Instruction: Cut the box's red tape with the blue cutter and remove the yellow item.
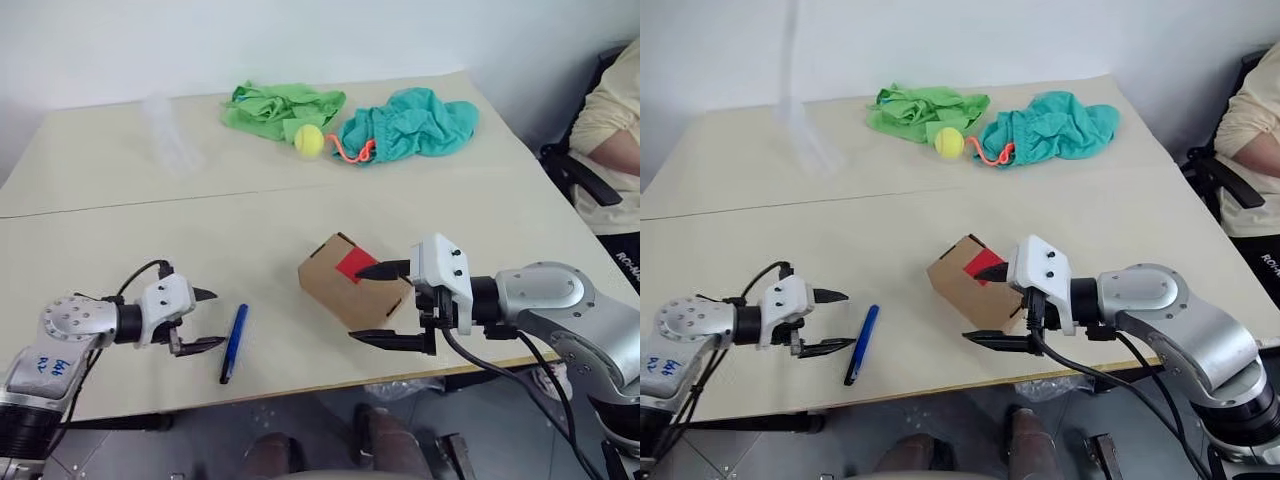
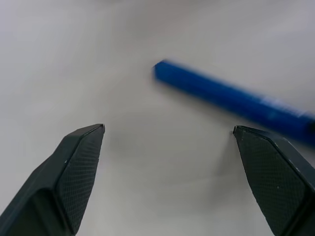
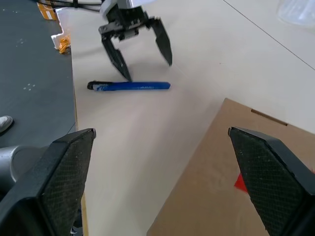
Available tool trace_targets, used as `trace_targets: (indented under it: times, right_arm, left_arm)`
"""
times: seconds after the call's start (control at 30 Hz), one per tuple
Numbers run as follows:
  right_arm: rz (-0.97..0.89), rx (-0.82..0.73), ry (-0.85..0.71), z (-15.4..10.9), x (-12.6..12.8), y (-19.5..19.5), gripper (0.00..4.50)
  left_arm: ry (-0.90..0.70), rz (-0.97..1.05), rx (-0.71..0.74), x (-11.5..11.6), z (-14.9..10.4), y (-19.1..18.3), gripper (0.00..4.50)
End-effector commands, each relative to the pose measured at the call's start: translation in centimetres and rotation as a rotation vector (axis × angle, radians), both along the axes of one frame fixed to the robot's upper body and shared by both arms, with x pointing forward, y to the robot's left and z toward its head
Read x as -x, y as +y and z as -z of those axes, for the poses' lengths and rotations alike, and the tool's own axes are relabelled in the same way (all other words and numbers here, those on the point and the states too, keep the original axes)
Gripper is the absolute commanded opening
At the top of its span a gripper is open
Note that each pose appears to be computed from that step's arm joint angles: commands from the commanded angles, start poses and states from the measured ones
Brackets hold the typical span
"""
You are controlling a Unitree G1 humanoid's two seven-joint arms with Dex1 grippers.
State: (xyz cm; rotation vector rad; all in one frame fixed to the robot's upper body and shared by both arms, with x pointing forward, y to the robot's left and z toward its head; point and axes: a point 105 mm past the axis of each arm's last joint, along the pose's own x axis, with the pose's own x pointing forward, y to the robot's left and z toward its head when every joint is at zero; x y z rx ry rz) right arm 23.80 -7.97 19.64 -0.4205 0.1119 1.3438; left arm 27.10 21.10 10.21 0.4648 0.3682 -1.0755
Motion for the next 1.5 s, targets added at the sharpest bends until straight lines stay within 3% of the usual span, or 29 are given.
trace_targets:
  times: [0.03, 0.37, 0.63, 0.97, 1.07, 1.37, 1.5]
  right_arm:
    - [-0.009, -0.018, -0.056, -1.0, 0.3, 0.1, 4.50]
    - [0.001, -0.021, -0.057, -0.9, 0.8, 0.2, 4.50]
    - [0.005, -0.023, -0.052, -0.9, 0.9, 0.3, 4.50]
    - [0.013, -0.022, -0.042, -0.7, 0.9, 0.1, 4.50]
    - [0.008, -0.021, -0.044, -0.7, 0.6, 0.1, 4.50]
    - [0.001, -0.016, -0.046, -0.8, 0.4, 0.1, 4.50]
    - [0.004, -0.013, -0.049, -0.8, 0.3, 0.0, 4.50]
  left_arm:
    - [-0.003, 0.014, 0.085, -0.3, -1.7, -1.3, 4.47]
    - [-0.038, 0.051, 0.152, -1.7, -2.8, -3.7, 4.47]
    - [0.050, 0.112, 0.121, -0.1, -1.5, -4.8, 4.47]
    - [0.189, 0.034, -0.080, 2.6, 1.7, -3.6, 4.47]
    - [0.185, -0.022, -0.081, 2.1, 2.0, -3.4, 3.93]
    - [0.139, -0.012, -0.141, 2.0, 2.8, -3.6, 1.38]
    - [0.105, -0.090, -0.131, 1.0, 2.8, -3.3, 0.46]
